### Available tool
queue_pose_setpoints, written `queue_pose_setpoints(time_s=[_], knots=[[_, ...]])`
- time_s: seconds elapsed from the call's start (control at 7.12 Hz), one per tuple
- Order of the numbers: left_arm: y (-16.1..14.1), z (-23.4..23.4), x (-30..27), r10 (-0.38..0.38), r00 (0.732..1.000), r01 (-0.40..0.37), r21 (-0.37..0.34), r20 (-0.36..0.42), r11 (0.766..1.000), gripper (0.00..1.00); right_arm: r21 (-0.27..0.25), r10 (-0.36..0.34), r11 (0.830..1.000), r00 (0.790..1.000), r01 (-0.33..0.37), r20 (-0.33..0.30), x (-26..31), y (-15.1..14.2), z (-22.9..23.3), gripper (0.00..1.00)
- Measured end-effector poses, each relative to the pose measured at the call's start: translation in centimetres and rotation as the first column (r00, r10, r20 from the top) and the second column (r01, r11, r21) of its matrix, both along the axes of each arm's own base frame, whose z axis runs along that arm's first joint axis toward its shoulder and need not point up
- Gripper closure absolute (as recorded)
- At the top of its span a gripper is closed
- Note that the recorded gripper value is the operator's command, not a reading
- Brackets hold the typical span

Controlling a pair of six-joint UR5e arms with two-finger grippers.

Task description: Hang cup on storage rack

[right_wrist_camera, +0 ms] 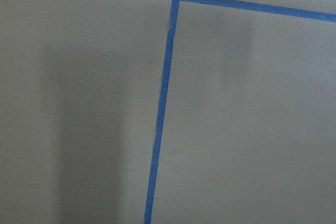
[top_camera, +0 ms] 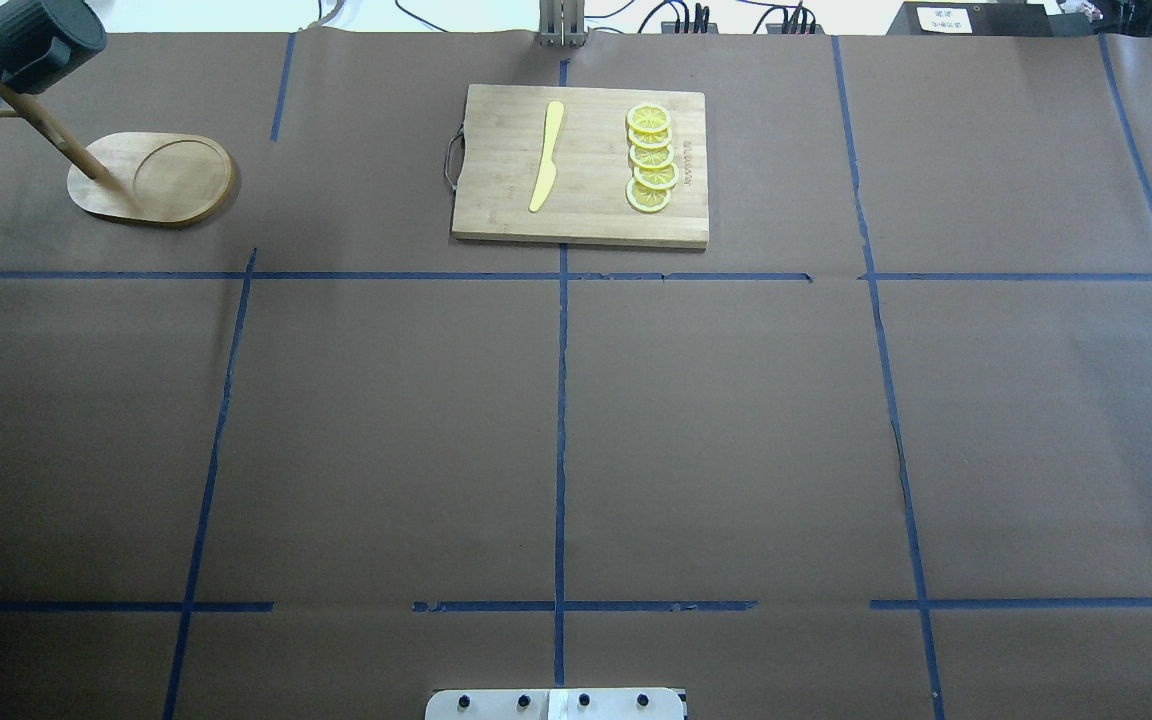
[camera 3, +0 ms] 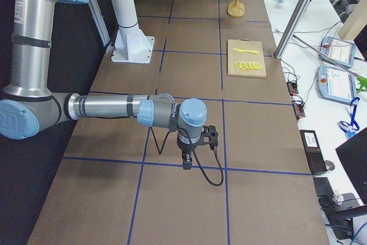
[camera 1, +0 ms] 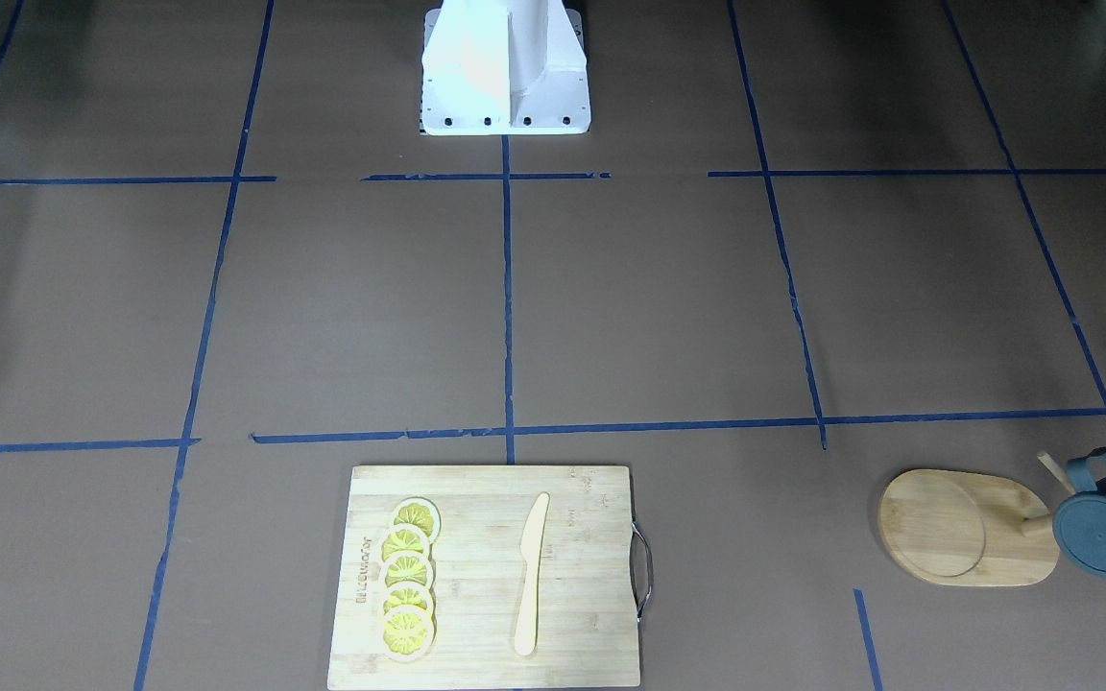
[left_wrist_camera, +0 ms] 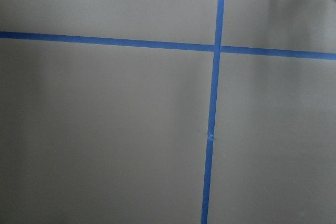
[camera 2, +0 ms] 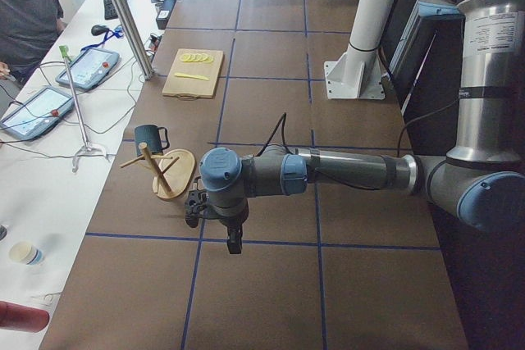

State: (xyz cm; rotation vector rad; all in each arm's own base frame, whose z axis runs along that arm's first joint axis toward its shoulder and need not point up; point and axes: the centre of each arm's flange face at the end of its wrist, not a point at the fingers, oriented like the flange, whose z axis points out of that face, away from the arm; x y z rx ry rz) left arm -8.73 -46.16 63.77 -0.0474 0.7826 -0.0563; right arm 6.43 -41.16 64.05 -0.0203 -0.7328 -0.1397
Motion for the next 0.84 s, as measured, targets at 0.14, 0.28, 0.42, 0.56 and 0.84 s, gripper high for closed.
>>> queue_pose_setpoints(time_s=[0.14, 0.28, 0.42, 0.56, 0.84], knots=[[0.0, 0.1, 0.2, 0.004, 1.000, -0.004, -0.002, 0.001, 1.000, 0.00, 0.000, 0.000, 1.000, 1.000, 0.000, 0.000, 0.0, 0.0, 0.0, 0.00], [-0.1, 0.2, 0.6, 0.013, 1.000, -0.013, -0.004, 0.001, 1.000, 0.00, 0.002, 0.000, 1.000, 1.000, 0.000, 0.000, 0.0, -0.1, -0.1, 0.00], [-0.1, 0.2, 1.0, 0.021, 1.000, -0.021, -0.006, 0.002, 1.000, 0.00, 0.004, 0.000, 1.000, 1.000, 0.000, 0.000, 0.0, -0.2, -0.1, 0.00], [-0.2, 0.2, 1.1, 0.025, 1.000, -0.025, -0.005, 0.002, 1.000, 0.00, 0.006, 0.000, 1.000, 1.000, 0.000, 0.000, 0.0, -0.3, -0.3, 0.00], [-0.2, 0.2, 1.3, 0.027, 1.000, -0.027, -0.003, 0.002, 1.000, 0.00, 0.009, 0.000, 1.000, 1.000, 0.000, 0.001, 0.0, -0.4, -0.4, 0.00]])
